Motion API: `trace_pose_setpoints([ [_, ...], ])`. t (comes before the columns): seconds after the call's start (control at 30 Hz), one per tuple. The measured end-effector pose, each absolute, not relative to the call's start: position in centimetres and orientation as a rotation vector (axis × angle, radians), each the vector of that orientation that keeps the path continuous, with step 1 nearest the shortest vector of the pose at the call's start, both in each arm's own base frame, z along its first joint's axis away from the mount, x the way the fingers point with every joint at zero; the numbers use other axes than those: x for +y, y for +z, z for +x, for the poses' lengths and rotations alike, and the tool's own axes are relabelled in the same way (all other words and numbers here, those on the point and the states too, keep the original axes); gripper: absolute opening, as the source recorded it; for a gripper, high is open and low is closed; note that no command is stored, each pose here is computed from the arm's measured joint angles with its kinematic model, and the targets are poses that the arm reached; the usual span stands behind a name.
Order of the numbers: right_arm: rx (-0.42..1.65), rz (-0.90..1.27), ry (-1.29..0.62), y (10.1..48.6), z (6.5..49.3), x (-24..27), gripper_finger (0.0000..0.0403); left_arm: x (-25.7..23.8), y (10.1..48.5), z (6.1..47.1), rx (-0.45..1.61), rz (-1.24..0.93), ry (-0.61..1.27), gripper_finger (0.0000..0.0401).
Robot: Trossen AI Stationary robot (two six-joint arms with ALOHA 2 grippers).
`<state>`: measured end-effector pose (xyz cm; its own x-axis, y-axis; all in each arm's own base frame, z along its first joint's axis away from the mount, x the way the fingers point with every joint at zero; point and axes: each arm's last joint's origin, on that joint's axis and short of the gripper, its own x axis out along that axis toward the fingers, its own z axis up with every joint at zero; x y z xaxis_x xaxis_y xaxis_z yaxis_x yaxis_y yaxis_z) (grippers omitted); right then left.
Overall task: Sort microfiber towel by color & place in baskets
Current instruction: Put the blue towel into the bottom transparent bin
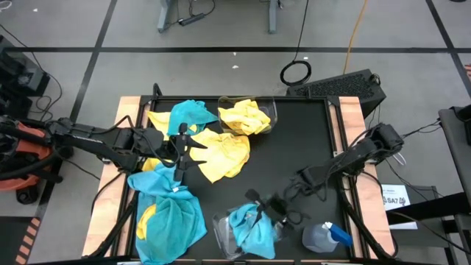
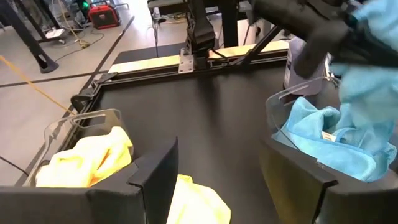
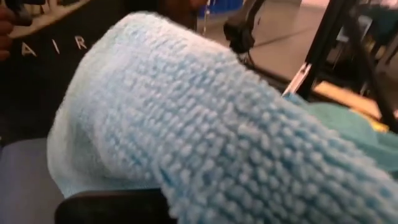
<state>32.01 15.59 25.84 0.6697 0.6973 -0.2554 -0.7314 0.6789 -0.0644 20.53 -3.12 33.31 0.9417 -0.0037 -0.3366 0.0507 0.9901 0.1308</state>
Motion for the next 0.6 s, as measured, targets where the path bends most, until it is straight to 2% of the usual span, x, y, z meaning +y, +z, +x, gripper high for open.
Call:
trace_pose_setpoints([
  [0.6,0.52,-0.081,0.772,20.0,38.2,17.1,0.0006,-3.1,33.2,20.5,0.35,0.118,-0.016,0.0226],
])
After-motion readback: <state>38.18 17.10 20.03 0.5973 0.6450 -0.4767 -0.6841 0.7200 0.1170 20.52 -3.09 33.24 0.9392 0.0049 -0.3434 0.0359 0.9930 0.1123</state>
